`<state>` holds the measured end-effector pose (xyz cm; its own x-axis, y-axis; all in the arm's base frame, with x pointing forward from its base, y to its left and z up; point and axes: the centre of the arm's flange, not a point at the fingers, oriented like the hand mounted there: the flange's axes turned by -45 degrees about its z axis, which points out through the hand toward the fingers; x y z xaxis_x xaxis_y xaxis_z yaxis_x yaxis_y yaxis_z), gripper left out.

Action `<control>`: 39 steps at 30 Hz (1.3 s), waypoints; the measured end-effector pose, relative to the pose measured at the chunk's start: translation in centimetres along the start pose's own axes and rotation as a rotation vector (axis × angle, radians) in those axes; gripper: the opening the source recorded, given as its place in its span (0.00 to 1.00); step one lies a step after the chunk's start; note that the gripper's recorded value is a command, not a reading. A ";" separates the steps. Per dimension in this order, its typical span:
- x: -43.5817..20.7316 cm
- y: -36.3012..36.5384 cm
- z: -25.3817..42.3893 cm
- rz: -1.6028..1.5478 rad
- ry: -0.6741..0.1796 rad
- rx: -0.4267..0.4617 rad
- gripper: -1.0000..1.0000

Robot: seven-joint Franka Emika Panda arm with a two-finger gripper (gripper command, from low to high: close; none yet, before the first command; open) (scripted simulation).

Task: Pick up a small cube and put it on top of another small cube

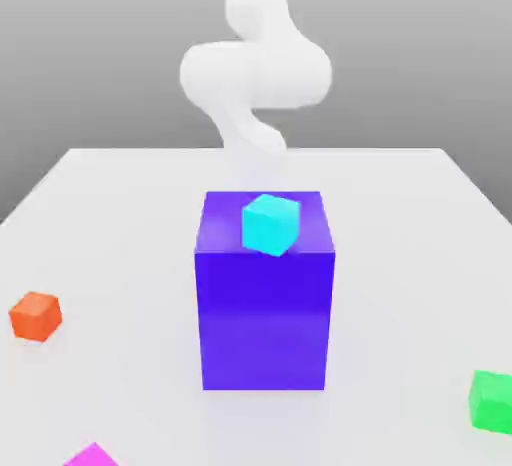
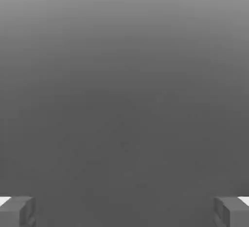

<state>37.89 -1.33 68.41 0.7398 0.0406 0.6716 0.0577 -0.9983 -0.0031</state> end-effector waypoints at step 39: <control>-26.6 17.4 50.4 -0.757 -0.698 0.288 0.00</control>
<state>52.99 -17.69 13.08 0.6600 0.7513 0.0000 0.7513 -0.6600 0.0007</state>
